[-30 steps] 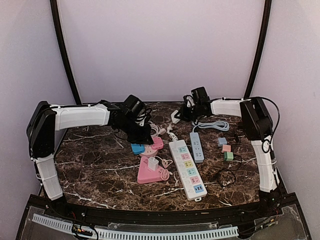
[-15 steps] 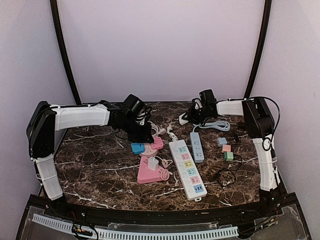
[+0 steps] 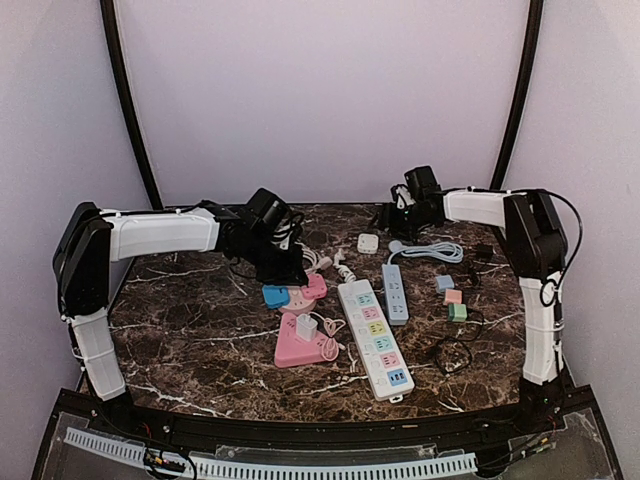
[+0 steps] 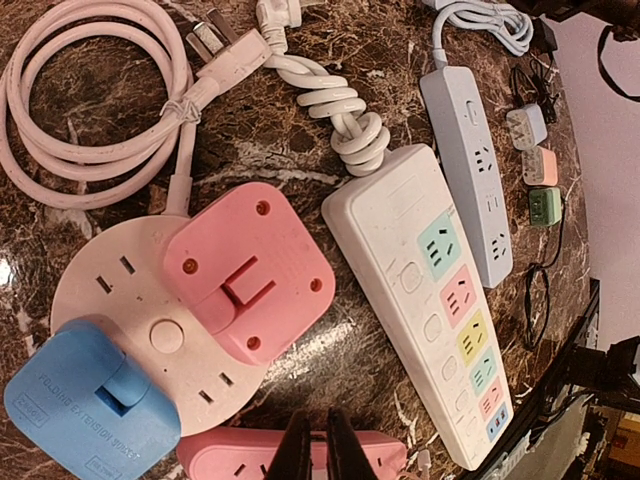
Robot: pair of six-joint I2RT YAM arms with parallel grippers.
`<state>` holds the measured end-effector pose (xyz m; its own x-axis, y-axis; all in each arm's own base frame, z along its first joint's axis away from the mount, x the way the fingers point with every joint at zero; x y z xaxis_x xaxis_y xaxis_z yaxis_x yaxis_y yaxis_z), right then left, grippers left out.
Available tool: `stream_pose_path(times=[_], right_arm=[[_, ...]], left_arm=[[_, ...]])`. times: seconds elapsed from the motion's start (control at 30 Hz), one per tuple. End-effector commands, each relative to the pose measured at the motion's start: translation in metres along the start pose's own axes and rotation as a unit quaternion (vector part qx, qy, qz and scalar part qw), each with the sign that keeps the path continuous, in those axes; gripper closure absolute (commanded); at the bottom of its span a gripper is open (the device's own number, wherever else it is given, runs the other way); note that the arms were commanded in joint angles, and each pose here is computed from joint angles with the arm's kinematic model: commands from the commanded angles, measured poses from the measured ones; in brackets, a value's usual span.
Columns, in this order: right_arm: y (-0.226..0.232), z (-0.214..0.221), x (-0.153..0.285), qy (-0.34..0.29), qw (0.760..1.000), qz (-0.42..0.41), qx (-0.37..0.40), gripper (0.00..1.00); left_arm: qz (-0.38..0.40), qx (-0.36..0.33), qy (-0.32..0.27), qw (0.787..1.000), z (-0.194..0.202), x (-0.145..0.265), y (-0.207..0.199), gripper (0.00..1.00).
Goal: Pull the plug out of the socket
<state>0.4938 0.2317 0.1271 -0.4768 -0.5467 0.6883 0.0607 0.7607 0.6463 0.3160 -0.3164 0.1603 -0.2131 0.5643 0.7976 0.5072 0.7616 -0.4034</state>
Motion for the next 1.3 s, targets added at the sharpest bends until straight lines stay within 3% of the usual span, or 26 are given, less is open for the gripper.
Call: stream_pose_path(times=[0.0, 0.3, 0.47, 0.63, 0.9, 1.03, 1.27], right_arm=[[0.019, 0.008, 0.026, -0.019, 0.999, 0.011, 0.042, 0.33], [0.07, 0.073, 0.031, 0.033, 0.993, -0.029, 0.109, 0.33], [0.103, 0.112, 0.022, 0.07, 0.986, -0.071, 0.131, 0.42], [0.131, 0.143, 0.01, 0.099, 0.979, -0.093, 0.155, 0.5], [0.149, 0.176, -0.009, 0.131, 0.971, -0.109, 0.166, 0.56], [0.146, 0.181, -0.014, 0.123, 0.973, -0.083, 0.18, 0.53], [0.128, 0.178, -0.013, 0.106, 0.974, -0.039, 0.197, 0.47]], left_arm=[[-0.001, -0.008, -0.011, 1.0, -0.008, 0.009, 0.0, 0.93], [-0.041, 0.019, -0.014, 0.999, -0.001, 0.023, 0.022, 0.92], [-0.053, 0.064, -0.032, 0.996, 0.012, 0.039, 0.052, 0.88], [-0.061, 0.107, -0.045, 0.991, 0.028, 0.048, 0.08, 0.81], [-0.005, 0.155, -0.063, 0.986, 0.041, 0.042, 0.1, 0.62], [0.03, 0.165, -0.071, 0.983, 0.042, 0.034, 0.099, 0.54], [0.059, 0.185, -0.064, 0.979, 0.048, 0.019, 0.103, 0.52]])
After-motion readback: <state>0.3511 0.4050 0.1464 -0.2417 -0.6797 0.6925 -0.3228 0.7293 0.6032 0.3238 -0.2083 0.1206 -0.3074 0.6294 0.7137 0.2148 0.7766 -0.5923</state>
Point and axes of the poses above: each gripper's point midway between its finger pads, its own x axis back along the fingers, its own y axis along the line the jaws close on, z = x × y, the point moved 6 cm from there along x, back along the fingers, and after that the axes turned 15 degrees about -x, right-handed, at the moved point
